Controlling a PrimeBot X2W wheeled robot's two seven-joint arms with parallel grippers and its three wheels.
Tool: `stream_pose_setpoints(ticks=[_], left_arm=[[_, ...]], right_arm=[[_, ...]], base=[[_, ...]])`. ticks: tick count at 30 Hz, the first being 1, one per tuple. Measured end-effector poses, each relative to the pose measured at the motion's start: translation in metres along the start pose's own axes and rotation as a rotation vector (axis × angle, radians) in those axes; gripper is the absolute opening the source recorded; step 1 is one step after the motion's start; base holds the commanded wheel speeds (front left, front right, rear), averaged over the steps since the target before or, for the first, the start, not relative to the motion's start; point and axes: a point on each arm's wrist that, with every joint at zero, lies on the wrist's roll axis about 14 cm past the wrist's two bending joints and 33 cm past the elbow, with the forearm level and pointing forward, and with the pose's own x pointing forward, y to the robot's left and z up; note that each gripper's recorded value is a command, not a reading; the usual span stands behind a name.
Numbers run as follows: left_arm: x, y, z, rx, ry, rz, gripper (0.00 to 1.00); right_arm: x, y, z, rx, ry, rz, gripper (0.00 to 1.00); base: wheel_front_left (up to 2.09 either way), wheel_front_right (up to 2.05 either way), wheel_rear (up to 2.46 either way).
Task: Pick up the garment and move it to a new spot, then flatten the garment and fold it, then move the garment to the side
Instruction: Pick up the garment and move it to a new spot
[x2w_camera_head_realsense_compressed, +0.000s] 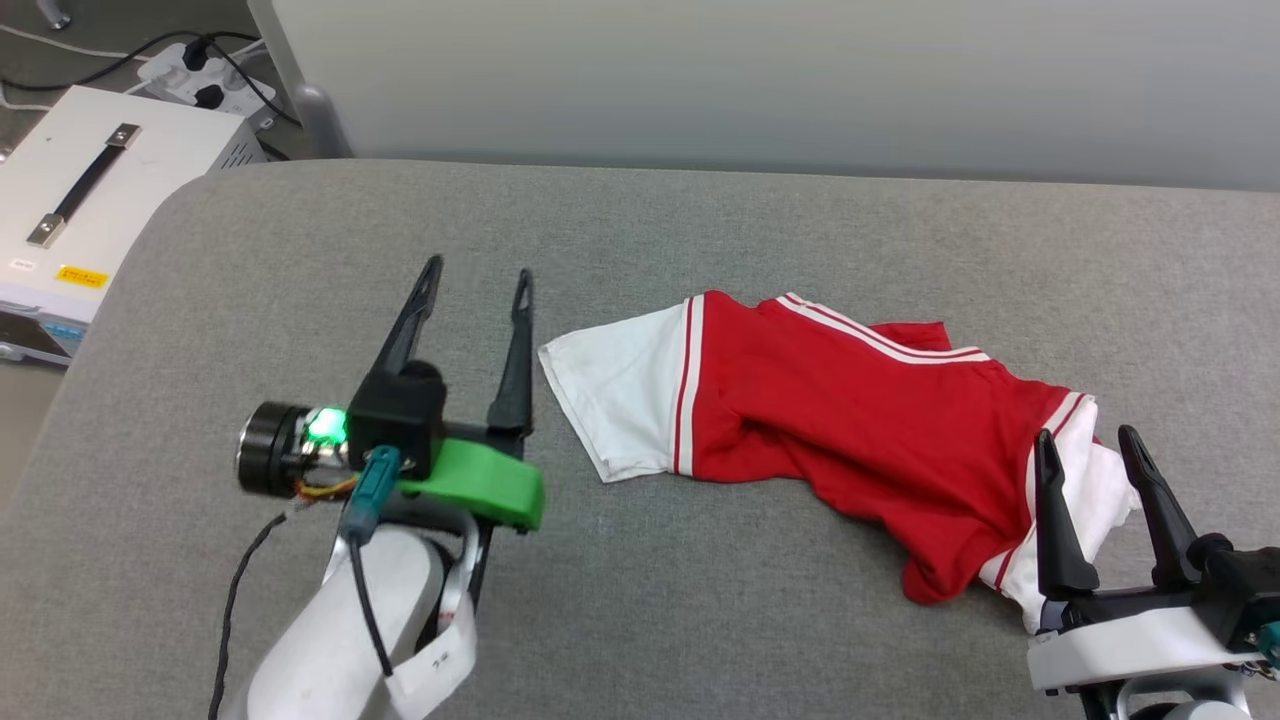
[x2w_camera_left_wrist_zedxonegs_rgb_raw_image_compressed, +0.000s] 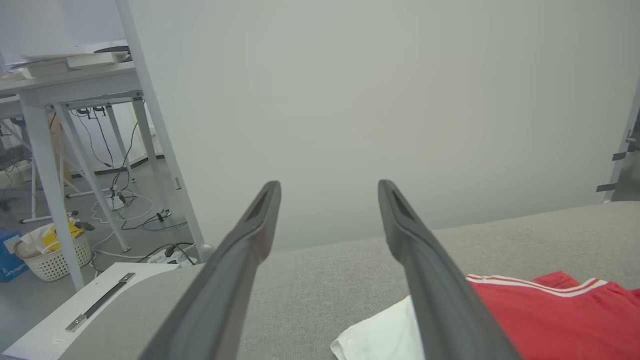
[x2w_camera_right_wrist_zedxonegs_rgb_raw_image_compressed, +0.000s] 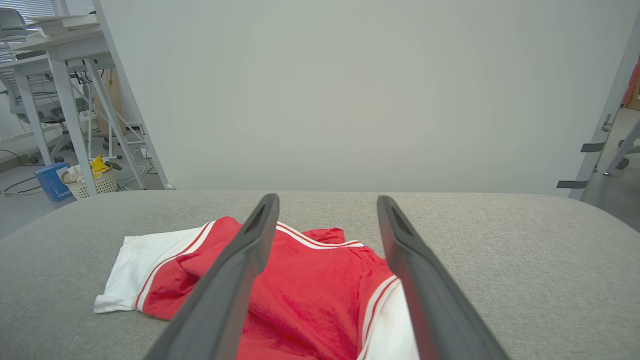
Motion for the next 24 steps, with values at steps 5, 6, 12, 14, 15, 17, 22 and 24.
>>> stream_pose_setpoints(ticks=[5,6,12,14,15,17,22,24], left_arm=[[-0.033,0.03,-0.015,-0.005,0.054,0.098,1.0],[-0.038,0.032,-0.017,-0.005,0.061,0.102,1.0],[-0.068,0.038,-0.031,-0.022,0.112,0.132,1.0],[-0.074,0.036,-0.035,-0.026,0.124,0.134,1.0],[-0.078,0.034,-0.037,-0.032,0.131,0.133,1.0],[-0.084,0.031,-0.04,-0.046,0.142,0.133,1.0],[-0.094,0.024,-0.045,-0.054,0.162,0.126,1.0],[-0.098,0.024,-0.045,-0.056,0.164,0.128,1.0]], right_arm=[[-0.003,0.003,0.002,-0.003,-0.003,0.009,1.0],[-0.004,0.003,0.002,-0.004,-0.001,0.009,1.0],[-0.008,0.005,0.002,-0.004,0.001,0.013,1.0],[-0.009,0.006,0.003,-0.005,-0.001,0.015,1.0],[-0.01,0.006,0.003,-0.005,0.0,0.015,1.0],[-0.014,0.006,0.001,-0.005,0.008,0.014,1.0],[-0.022,0.007,-0.001,-0.005,0.02,0.014,1.0],[-0.024,0.007,-0.001,-0.005,0.023,0.016,1.0]], base=[[0.0,0.0,0.0],[0.0,0.0,0.0],[0.0,0.0,0.0],[0.0,0.0,0.0],[0.0,0.0,0.0],[0.0,0.0,0.0],[0.0,0.0,0.0],[0.0,0.0,0.0]])
